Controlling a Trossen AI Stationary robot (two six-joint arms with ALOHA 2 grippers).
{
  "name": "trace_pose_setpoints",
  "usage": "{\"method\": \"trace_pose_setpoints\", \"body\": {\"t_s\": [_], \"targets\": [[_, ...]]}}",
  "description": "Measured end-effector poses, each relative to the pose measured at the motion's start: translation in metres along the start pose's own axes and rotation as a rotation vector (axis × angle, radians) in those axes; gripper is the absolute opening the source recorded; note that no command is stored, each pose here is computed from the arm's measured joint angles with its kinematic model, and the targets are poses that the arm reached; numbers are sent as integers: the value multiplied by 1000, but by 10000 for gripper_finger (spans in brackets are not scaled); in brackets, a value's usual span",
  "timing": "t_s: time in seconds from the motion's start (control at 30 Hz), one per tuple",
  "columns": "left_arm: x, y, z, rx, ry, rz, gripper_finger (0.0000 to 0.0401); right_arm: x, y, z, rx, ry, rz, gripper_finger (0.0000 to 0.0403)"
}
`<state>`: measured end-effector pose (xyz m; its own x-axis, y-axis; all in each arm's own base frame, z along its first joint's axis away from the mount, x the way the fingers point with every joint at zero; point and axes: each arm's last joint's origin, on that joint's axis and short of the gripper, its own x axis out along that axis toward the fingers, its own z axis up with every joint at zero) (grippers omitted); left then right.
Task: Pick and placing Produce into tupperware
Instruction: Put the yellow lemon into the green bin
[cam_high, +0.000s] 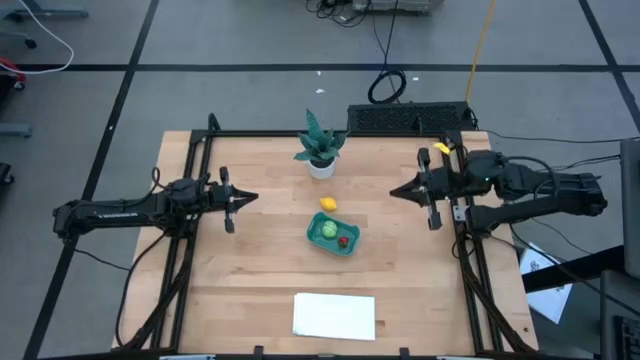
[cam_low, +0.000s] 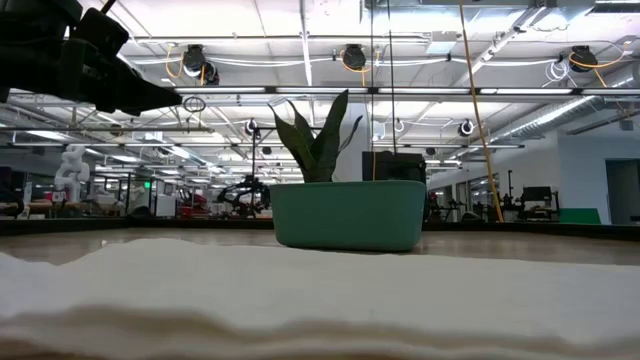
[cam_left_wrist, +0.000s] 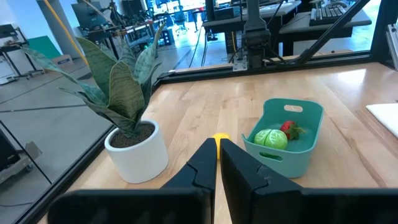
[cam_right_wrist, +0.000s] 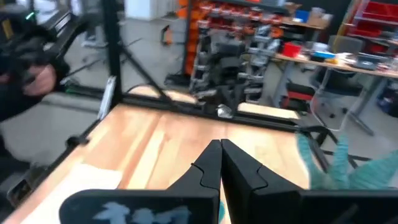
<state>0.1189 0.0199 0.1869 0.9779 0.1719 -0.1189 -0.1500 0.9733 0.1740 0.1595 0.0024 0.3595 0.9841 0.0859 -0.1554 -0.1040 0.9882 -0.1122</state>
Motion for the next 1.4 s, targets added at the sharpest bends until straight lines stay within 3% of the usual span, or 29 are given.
{"method": "trace_pose_setpoints", "body": {"t_s": [0.17,0.4,0.6,0.8,1.4], "targets": [[0,0,0,0,0,0,26,1,5,-20,-56,3,97,0],[0,0,0,0,0,0,26,-1,9,-34,-50,-117,138,0],[0,0,0,-1,1,0,26,-10,10,-45,-34,-149,88,0],[0,0,0,-2,0,0,26,-20,9,-66,5,-143,-53,0],[0,0,0,-1,0,0,26,-11,17,-132,8,-306,-73,0]]}}
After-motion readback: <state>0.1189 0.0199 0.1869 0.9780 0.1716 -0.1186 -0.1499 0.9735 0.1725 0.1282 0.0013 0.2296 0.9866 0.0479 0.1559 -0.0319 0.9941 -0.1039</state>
